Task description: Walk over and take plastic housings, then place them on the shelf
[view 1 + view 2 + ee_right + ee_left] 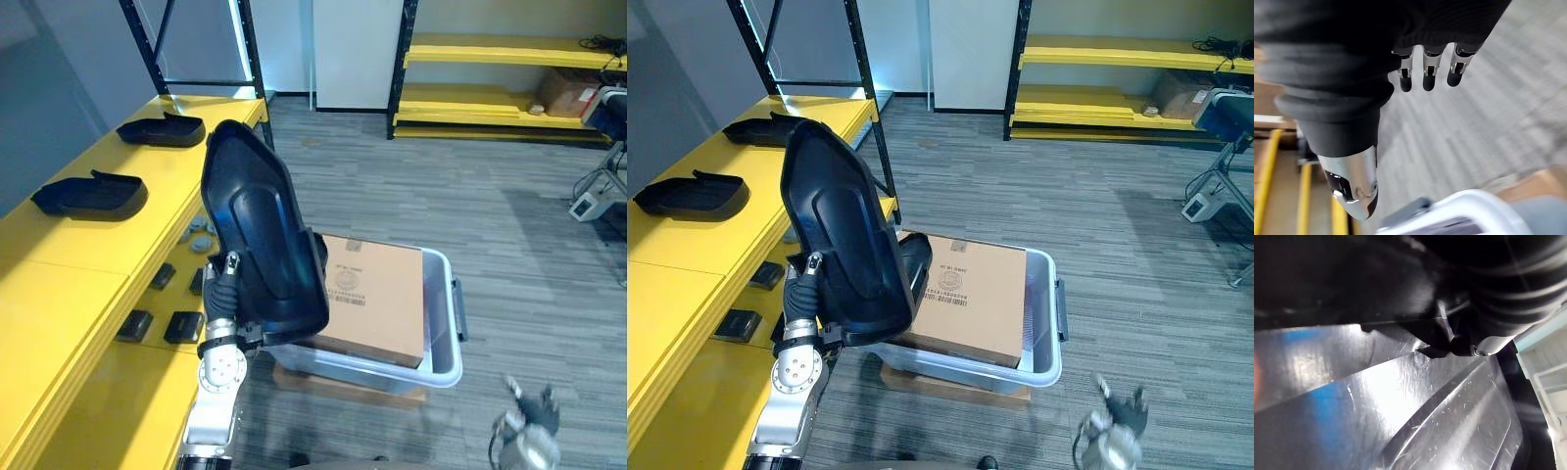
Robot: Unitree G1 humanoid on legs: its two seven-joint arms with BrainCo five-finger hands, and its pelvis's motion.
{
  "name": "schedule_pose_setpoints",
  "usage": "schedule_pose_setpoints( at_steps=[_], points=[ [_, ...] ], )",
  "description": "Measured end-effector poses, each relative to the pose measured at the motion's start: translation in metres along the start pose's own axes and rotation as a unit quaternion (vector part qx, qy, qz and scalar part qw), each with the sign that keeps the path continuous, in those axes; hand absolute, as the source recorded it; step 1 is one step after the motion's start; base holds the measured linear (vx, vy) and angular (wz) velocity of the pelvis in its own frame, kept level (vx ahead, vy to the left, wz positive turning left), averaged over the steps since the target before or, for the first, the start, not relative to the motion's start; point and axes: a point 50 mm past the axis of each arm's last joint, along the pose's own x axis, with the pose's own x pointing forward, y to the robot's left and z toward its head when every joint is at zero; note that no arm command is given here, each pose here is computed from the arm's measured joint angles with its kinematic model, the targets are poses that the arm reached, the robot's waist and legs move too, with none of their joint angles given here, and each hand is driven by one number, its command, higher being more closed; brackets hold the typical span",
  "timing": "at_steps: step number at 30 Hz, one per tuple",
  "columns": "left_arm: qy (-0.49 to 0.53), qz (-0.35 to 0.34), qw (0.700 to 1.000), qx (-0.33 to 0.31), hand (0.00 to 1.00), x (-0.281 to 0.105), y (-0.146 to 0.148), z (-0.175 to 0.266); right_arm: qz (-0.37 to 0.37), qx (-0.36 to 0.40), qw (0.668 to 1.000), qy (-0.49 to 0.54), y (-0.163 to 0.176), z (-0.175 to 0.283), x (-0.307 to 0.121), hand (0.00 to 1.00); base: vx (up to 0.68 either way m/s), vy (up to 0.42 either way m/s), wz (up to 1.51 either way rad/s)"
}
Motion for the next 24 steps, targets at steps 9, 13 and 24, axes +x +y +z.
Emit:
schedule_pose_setpoints(
  at_steps=[9, 13, 24],
  points=[
    [-0.038, -0.038, 0.998, -0.042, 1.0, -0.006, -0.017, 0.023, 0.077, -0.064, 0.995, 0.028, 0.028, -0.021, -0.009, 0.0, -0.01, 0.01, 1.15],
    [-0.042, -0.033, 0.996, -0.067, 1.0, -0.007, -0.016, 0.026, 0.132, -0.105, 0.985, -0.023, 0.059, 0.001, -0.01, 0.0, 0.01, 0.045, 1.15],
    [-0.042, -0.072, 0.991, -0.102, 1.0, -0.014, -0.029, 0.029, 0.201, -0.139, 0.968, -0.049, 0.093, 0.005, -0.024, 0.0, 0.18, 0.13, 1.01]
  ],
)
